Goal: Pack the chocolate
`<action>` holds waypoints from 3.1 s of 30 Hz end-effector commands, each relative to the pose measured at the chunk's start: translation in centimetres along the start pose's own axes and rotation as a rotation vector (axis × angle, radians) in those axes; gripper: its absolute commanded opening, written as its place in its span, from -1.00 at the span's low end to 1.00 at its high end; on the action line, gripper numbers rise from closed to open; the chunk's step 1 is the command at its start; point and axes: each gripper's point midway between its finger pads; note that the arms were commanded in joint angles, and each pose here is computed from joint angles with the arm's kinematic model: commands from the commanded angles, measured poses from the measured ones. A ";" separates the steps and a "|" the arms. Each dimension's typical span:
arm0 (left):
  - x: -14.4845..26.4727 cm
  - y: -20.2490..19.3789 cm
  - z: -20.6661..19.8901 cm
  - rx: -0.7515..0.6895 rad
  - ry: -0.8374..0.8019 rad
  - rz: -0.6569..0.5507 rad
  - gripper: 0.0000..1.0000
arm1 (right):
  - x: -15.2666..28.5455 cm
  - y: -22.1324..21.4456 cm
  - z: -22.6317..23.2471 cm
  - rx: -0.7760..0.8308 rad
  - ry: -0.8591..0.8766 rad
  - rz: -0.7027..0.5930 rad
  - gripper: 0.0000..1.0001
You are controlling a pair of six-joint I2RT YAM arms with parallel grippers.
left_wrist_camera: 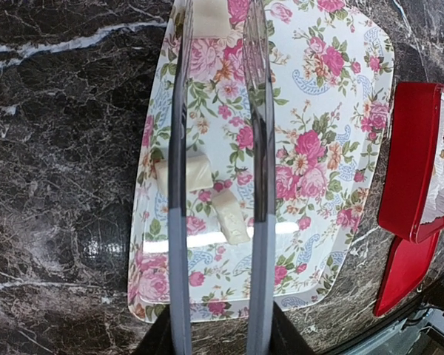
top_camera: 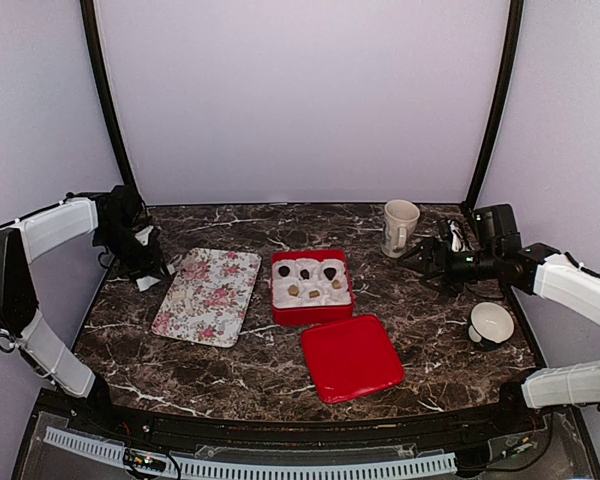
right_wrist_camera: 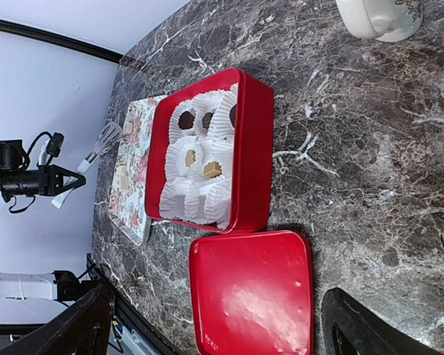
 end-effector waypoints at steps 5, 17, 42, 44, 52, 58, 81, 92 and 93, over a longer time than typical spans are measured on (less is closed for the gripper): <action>-0.7 -0.4 0.3 -0.023 0.002 0.033 -0.30 | 0.4 0.7 0.3 0.009 0.010 -0.039 0.99; 0.0 -0.8 0.8 -0.035 0.034 0.021 -0.27 | 0.2 0.9 0.5 0.007 0.018 -0.039 0.99; -2.1 2.1 1.2 -0.094 0.060 0.041 -0.23 | -0.2 1.0 0.2 0.005 0.009 -0.032 0.99; -2.3 2.1 1.2 -0.099 0.061 0.045 -0.24 | -0.2 1.0 0.3 0.008 0.010 -0.032 0.99; -2.8 1.4 0.9 -0.130 0.082 0.070 -0.32 | -0.3 0.9 0.1 0.006 0.007 -0.028 0.99; -1.6 1.1 0.0 -0.145 0.079 0.042 -0.42 | -0.1 0.8 0.2 0.010 0.006 -0.029 0.99; 5.2 -3.0 -19.2 -0.485 -0.462 -0.142 -0.57 | -0.1 0.5 0.4 0.032 0.020 -0.011 0.99; 1.1 -9.9 -25.2 -0.699 -0.567 0.104 -0.58 | -0.3 0.0 -0.1 0.018 0.015 0.004 0.99; 0.6 -10.4 -25.3 -0.706 -0.567 0.131 -0.58 | -0.3 0.0 -0.1 0.014 0.014 0.005 0.99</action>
Point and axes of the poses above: each gripper's point midway between its finger pads, its own x axis back along the fingers, its own z axis along the line the jaws close on, y = z × x, and after that the axes turned 1 degree about -x, right-handed
